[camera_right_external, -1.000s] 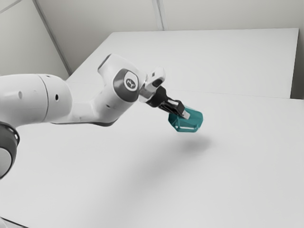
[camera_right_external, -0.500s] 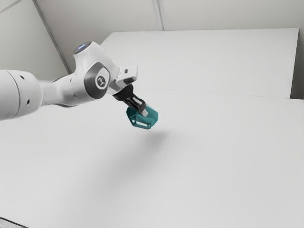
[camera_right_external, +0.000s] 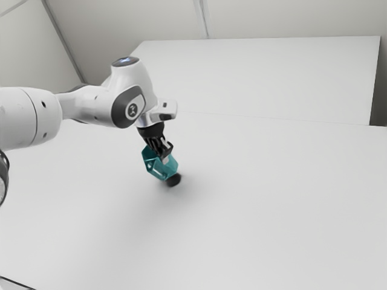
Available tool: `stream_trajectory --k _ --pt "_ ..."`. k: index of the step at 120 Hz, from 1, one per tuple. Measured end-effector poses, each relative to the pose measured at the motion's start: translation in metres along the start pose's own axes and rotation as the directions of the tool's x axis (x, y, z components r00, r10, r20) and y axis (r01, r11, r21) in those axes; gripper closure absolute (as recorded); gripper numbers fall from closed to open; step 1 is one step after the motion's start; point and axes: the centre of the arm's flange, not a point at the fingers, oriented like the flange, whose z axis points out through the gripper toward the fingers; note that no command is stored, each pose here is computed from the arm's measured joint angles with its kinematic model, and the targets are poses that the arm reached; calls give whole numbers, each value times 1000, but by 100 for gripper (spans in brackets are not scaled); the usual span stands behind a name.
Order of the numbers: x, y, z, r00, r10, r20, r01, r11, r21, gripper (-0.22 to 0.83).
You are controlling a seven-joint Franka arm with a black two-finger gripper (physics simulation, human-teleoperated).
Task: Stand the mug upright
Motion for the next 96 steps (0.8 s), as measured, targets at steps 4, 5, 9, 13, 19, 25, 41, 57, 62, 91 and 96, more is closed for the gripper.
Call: stream_trajectory --k 4,5,9,13,19,25,41,57,62,91,96 --pt "2 -3 -1 1000 -5 4 5 1000 9 79" --pt "2 -3 -1 1000 -7 5 7 1000 11 79" --pt "3 -6 -1 1000 -13 11 13 1000 19 79" --pt "2 -9 1 1000 -21 18 20 999 26 79" --pt "2 -12 6 999 -31 31 30 999 37 79" --pt "2 -15 12 998 -41 47 38 998 46 79" --pt "14 -21 29 996 -58 74 52 996 77 79" --pt "22 -23 38 994 -63 92 52 992 111 79" --pt "23 -23 40 993 -66 95 54 992 116 79" --pt "26 -23 49 990 -95 106 82 989 124 79" --pt "26 -23 49 989 -99 106 85 989 123 72"
